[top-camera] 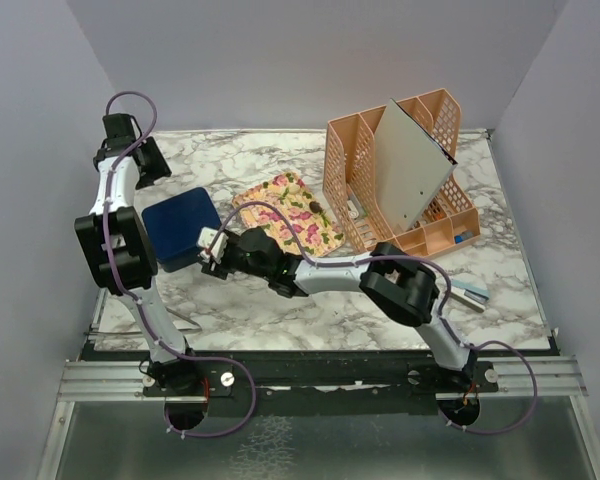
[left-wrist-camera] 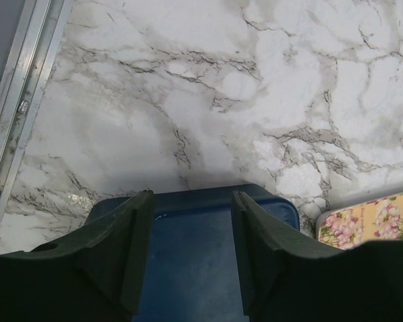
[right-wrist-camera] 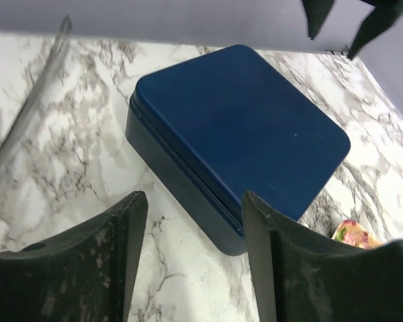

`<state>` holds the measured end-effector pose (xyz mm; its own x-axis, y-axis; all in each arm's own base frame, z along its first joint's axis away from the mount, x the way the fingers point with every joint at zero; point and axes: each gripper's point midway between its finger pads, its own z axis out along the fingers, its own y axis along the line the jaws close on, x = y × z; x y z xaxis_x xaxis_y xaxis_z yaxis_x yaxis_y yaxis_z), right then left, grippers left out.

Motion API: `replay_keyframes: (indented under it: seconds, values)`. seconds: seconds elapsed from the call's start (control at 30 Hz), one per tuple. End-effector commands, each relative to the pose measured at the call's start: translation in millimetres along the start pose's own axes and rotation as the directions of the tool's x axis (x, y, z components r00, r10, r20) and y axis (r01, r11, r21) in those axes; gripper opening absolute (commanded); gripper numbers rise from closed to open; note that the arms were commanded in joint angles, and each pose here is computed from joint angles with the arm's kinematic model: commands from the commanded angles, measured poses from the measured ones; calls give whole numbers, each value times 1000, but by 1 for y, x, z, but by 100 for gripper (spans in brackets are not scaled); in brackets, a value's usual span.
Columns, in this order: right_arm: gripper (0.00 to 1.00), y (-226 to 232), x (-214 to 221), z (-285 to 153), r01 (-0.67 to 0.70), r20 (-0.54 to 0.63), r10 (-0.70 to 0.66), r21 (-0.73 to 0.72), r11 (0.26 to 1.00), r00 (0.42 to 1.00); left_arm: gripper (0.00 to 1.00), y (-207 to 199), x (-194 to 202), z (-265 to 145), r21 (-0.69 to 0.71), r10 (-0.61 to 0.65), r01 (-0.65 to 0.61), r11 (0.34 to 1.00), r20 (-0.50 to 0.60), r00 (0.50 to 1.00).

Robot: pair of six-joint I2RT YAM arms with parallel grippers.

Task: Pack the chocolate
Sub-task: Adjust the packing box at the center of the board.

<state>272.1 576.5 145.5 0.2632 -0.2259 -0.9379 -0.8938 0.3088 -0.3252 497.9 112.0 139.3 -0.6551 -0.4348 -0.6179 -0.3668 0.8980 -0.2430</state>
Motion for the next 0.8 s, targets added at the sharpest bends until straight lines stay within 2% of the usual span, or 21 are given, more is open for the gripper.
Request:
replay_keyframes:
  seconds: [0.0,0.1,0.17,0.2,0.23,0.33,0.4,0.43,0.47,0.5,0.6,0.67,0.77]
  values:
    - [67,14,18,17,182,2,-183,-104,978,983,56,-6,-3,18,47,3,-3,999,8,1000]
    - [72,17,32,26,275,-21,-281,-151,950,959,53,8,10,32,-17,-5,4,1000,-50,999]
    - [76,21,41,32,332,-25,-342,-191,924,939,53,10,27,39,-13,-11,9,1000,-103,995]
    - [90,20,45,36,366,-30,-379,-194,910,925,56,7,40,42,11,-6,8,1000,-137,991]
    - [96,19,52,41,391,-41,-406,-198,899,913,58,7,53,46,20,1,3,1000,-171,985]
    - [94,19,78,58,442,-101,-474,-238,865,874,56,10,88,44,21,-7,13,1000,-251,968]
    - [86,17,91,69,469,-125,-507,-240,850,853,49,6,97,38,38,-13,23,999,-246,969]
    - [73,16,97,75,484,-133,-522,-238,842,843,46,3,100,35,50,-8,20,999,-241,970]
    - [55,13,101,80,501,-145,-539,-233,833,830,43,0,102,33,52,-2,15,999,-242,970]
    - [43,11,108,85,524,-166,-563,-226,821,810,40,-2,104,32,55,3,11,998,-243,970]
    - [25,4,111,90,603,-207,-632,-189,775,747,31,-4,110,28,51,-16,30,998,-243,970]
    - [19,8,109,86,626,-203,-650,-176,760,732,30,-5,114,28,55,-22,36,998,-241,970]
    - [16,15,116,77,603,-206,-626,-167,780,752,31,-5,113,30,57,-29,44,997,-235,972]
